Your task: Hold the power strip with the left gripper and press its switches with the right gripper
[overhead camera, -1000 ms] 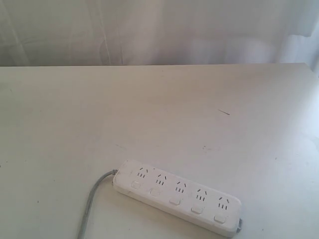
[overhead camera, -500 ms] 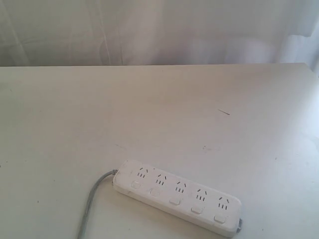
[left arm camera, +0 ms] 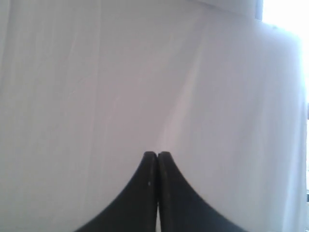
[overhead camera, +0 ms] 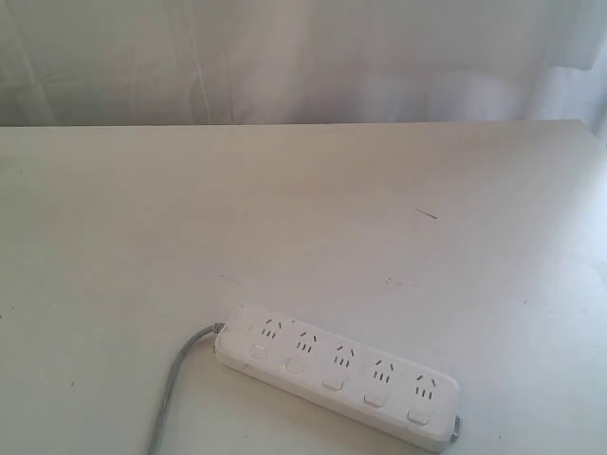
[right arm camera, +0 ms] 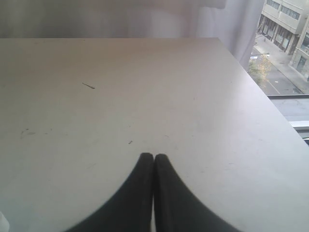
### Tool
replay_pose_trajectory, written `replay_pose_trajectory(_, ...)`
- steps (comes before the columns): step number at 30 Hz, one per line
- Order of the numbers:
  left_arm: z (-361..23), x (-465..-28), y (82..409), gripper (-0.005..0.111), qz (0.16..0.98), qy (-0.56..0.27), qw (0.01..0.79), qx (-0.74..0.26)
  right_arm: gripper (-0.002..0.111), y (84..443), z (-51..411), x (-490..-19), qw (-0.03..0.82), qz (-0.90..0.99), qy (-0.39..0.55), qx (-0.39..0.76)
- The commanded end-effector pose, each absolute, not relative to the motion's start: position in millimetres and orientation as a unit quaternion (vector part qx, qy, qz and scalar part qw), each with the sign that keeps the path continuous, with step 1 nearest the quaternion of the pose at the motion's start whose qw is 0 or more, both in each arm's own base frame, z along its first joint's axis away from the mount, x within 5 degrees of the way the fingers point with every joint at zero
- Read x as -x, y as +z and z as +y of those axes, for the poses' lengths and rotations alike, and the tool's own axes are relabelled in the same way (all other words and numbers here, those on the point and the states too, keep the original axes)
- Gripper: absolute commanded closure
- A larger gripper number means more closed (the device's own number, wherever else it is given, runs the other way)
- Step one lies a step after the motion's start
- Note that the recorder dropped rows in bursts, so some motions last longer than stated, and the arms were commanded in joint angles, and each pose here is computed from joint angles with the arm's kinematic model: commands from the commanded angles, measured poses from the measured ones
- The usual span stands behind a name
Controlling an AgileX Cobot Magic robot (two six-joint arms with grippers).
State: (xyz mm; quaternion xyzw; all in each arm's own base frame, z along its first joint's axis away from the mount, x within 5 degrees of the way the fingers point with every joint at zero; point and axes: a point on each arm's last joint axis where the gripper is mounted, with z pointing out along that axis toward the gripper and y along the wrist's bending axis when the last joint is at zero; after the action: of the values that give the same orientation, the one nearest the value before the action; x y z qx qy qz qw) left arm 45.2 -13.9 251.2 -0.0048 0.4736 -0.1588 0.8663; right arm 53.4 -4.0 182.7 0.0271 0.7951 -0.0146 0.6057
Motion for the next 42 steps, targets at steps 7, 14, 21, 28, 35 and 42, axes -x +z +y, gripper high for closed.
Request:
replay_pose_trajectory(7,-39,-54,292,0.055,0.565,-0.178,0.795,-0.135,0.108,182,-5,-53,0.608,0.793,-0.019,-0.028)
replay_pose_trajectory(14,-51,-83,347,0.055,0.624,-0.144,0.721,-0.265,0.108,182,-5,-53,0.608,0.793,-0.019,-0.028)
replay_pose_trajectory(21,-59,-95,371,0.055,0.611,-0.163,0.703,-0.325,0.108,182,-5,-53,0.608,0.793,-0.019,-0.028)
replay_pose_trajectory(28,-59,-106,386,0.055,0.592,-0.129,0.711,-0.357,0.108,182,-5,-53,0.608,0.793,-0.019,-0.028)
replay_pose_trajectory(35,-57,-138,395,0.055,0.598,-0.115,0.7,-0.373,0.108,182,-5,-53,0.608,0.793,-0.019,-0.028)
replay_pose_trajectory(42,-63,-172,388,0.051,0.607,-0.113,0.676,-0.402,0.108,182,-5,-53,0.608,0.793,-0.019,-0.028)
